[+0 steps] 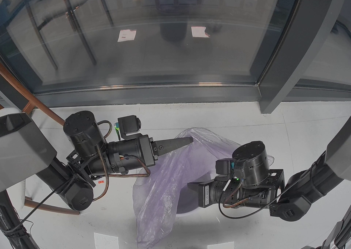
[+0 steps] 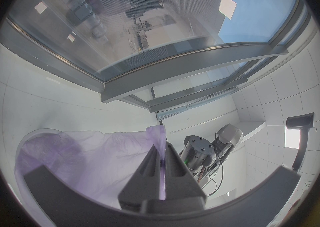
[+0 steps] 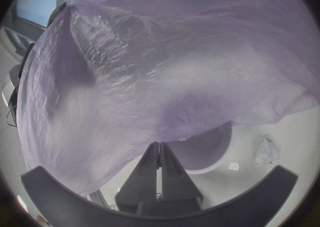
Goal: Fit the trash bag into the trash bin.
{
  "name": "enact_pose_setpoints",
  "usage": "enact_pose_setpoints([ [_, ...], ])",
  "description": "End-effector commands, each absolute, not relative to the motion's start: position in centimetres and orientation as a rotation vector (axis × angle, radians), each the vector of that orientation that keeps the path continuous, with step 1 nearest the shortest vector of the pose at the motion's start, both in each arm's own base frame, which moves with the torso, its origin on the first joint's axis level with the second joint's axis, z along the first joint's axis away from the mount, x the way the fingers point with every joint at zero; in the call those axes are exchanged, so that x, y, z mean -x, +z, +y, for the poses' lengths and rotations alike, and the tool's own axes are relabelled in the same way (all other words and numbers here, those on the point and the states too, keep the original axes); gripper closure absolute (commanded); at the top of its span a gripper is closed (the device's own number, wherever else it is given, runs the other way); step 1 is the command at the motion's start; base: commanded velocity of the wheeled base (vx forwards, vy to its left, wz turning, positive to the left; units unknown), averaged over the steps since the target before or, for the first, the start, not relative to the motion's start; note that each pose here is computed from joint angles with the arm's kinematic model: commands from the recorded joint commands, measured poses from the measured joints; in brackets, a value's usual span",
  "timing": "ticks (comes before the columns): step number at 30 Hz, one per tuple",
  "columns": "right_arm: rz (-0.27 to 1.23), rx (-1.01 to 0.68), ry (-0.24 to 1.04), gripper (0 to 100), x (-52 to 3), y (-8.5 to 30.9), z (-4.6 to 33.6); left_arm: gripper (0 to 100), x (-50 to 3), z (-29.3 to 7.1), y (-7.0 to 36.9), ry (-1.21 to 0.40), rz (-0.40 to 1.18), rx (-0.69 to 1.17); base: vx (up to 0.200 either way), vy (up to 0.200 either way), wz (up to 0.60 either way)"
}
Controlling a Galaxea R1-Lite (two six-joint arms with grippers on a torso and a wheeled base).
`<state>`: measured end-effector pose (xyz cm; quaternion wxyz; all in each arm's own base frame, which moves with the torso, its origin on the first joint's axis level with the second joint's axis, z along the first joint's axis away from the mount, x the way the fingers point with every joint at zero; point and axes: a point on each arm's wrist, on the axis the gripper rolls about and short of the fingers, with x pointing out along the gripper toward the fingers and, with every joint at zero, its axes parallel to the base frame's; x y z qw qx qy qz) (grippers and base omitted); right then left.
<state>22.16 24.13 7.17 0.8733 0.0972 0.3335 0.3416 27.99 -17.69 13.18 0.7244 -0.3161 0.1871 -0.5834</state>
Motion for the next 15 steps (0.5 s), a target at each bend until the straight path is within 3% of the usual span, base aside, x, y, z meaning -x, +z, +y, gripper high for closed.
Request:
enact_pose_setpoints([
  [1, 0.688, -0.165, 0.719, 100, -23.5, 4.4, 25.3, 100, -28.0, -17.7, 13.1, -1.287, 0.416, 0.698, 0.000, 0.000, 0.00],
  [15, 0.613, -0.122, 0.675, 100, -27.4, -1.5, 27.6, 100, -28.4, -17.9, 12.0, -1.274, 0.448, 0.704, 0.000, 0.000, 0.00],
])
